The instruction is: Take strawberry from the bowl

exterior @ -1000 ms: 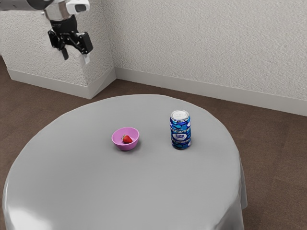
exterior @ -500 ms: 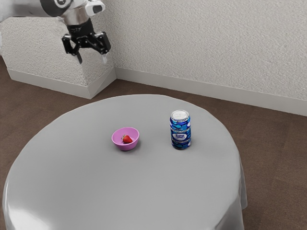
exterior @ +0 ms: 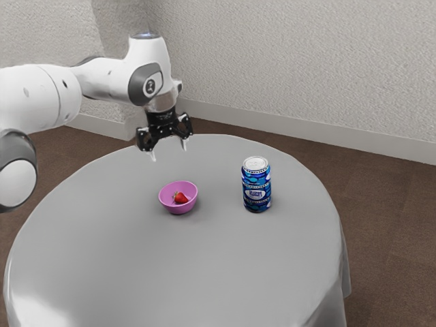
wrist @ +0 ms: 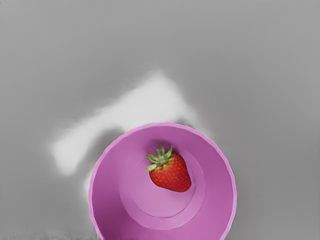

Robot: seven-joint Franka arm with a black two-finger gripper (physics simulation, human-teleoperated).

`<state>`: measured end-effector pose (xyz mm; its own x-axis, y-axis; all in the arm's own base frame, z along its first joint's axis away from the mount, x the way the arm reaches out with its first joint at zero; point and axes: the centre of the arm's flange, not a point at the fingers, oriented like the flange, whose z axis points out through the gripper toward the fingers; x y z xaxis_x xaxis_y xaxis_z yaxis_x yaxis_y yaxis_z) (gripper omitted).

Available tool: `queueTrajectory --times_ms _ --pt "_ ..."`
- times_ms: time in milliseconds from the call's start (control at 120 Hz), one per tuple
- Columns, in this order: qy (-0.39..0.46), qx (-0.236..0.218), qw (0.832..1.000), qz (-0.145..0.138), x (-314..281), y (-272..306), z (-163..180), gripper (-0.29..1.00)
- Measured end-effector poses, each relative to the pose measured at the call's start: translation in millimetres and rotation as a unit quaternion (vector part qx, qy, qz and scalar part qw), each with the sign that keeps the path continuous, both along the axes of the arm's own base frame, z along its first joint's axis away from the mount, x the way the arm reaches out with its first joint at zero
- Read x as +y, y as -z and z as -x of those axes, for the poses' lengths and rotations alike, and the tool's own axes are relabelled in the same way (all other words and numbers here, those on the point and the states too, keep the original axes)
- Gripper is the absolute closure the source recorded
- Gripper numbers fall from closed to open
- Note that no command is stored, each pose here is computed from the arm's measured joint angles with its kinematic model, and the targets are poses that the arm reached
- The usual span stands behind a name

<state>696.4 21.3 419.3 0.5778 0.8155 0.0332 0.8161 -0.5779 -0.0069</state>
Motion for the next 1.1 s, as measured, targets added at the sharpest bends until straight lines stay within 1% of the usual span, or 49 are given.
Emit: queueTrajectory --times_ms 167,383,558,817,1100 --pt "-0.080 0.000 0.997 0.006 -0.6 24.5 4.4 0.05" --pt "-0.158 0.000 0.987 0.010 0.2 40.1 6.5 0.20" --pt "-0.209 0.008 0.978 0.023 -1.0 55.3 7.1 0.29" --pt "-0.262 0.018 0.964 0.026 -0.5 92.6 6.1 0.33" --pt "-0.297 0.010 0.954 0.026 4.1 102.1 2.8 0.35"
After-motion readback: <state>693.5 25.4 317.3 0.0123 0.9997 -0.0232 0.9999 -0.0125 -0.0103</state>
